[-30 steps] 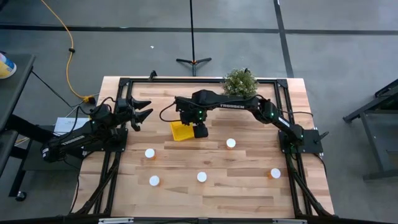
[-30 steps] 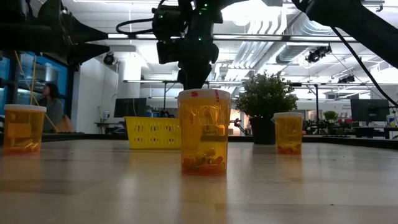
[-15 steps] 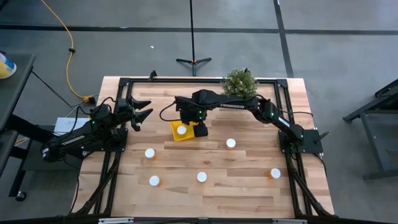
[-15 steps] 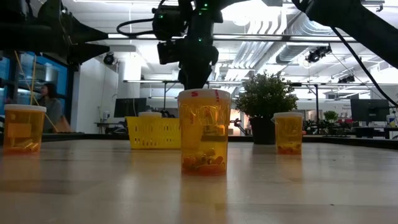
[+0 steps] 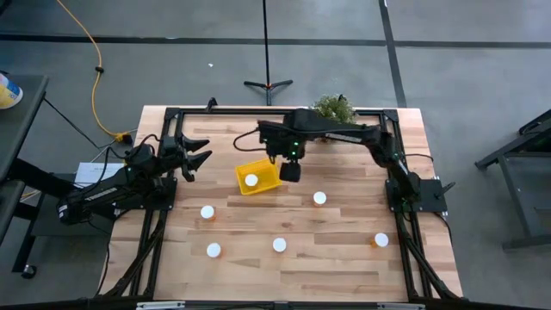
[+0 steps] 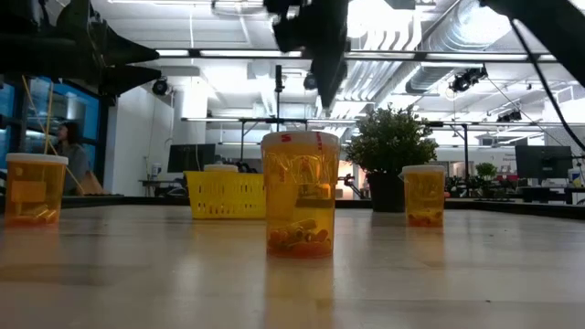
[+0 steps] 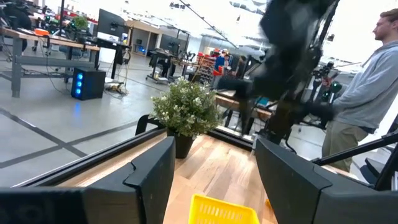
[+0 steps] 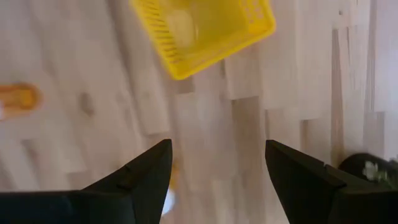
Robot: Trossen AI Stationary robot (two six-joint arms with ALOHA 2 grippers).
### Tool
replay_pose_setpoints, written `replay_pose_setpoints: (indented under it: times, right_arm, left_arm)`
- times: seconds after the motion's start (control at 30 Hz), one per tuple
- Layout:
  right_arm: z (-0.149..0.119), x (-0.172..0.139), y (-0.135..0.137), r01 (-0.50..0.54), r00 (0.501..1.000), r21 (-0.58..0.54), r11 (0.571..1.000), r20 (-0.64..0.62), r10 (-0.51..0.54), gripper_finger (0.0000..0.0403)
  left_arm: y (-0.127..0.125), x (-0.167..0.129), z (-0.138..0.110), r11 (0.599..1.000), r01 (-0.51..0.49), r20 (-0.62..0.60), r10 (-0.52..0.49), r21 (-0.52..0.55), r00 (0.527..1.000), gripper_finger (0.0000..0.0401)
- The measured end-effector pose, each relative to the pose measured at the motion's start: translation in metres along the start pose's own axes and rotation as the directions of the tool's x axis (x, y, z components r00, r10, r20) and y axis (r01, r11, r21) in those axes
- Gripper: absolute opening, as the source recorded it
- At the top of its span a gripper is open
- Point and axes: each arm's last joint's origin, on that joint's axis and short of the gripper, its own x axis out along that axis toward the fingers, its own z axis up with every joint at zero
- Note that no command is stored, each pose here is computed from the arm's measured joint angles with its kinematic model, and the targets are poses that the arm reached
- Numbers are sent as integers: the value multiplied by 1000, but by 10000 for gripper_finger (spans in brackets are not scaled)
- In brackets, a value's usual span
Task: Pick and place pill bottles into a basket
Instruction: Put the orange pill bottle into the yellow bin
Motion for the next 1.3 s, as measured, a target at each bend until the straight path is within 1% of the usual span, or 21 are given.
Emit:
replay_pose_setpoints:
  times: [0.13,0.23,0.33,0.4,0.5,0.63,0.73,0.8,0.83,0.87,0.97,1.03,1.07,1.13,1.2,1.3]
  right_arm:
    - [-15,-29,24,9,997,-8,1000,74,-8,249]
    - [-26,-46,45,93,987,-12,996,130,-90,249]
    - [-34,-53,68,187,968,-19,982,174,-181,246]
    - [-39,-53,84,218,960,-36,975,190,-208,246]
    - [-46,-52,108,211,960,-63,975,200,-195,245]
    - [-58,-40,136,215,965,-90,973,172,-197,244]
    - [-71,-29,150,240,966,-133,962,132,-223,244]
    - [-83,-23,152,304,949,-127,944,131,-288,244]
    - [-88,-20,151,326,940,-106,939,136,-312,244]
    - [-94,-18,148,327,939,-78,942,137,-315,243]
    - [-109,-10,136,279,944,-24,960,190,-270,236]
    - [-120,-4,126,219,947,0,976,242,-212,231]
    - [-127,-2,120,190,945,12,982,270,-186,228]
    - [-142,3,109,159,932,47,986,322,-165,223]
    - [-158,9,98,163,913,93,982,364,-186,219]
    - [-179,21,86,176,862,193,965,443,-246,216]
  left_arm:
    - [0,0,0,1000,4,-2,-4,-1,1000,259]
    - [0,0,0,1000,4,-3,-4,-1,1000,259]
    - [0,0,-1,1000,2,-9,-2,-1,1000,259]
    - [0,0,-1,1000,2,-9,-2,-2,1000,259]
    - [0,0,-1,1000,1,-13,-1,-2,1000,259]
    - [0,0,-2,1000,-1,-17,1,-2,1000,259]
    - [0,0,-2,1000,-1,-17,1,-2,1000,259]
    - [0,0,-2,1000,-1,-17,1,-2,1000,259]
    - [0,0,-2,1000,-1,-16,1,-2,1000,259]
    - [0,0,-1,1000,-1,-16,1,-2,1000,259]
    - [0,0,-1,1000,-1,-13,1,-2,1000,259]
    - [0,0,0,1000,1,-4,-1,0,1000,259]
    - [0,0,0,1000,2,1,-2,2,1000,259]
    - [0,0,1,1000,4,10,-4,14,1000,259]
    - [0,0,1,1000,4,12,-4,18,1000,259]
    - [0,0,1,1000,1,12,-2,18,1000,259]
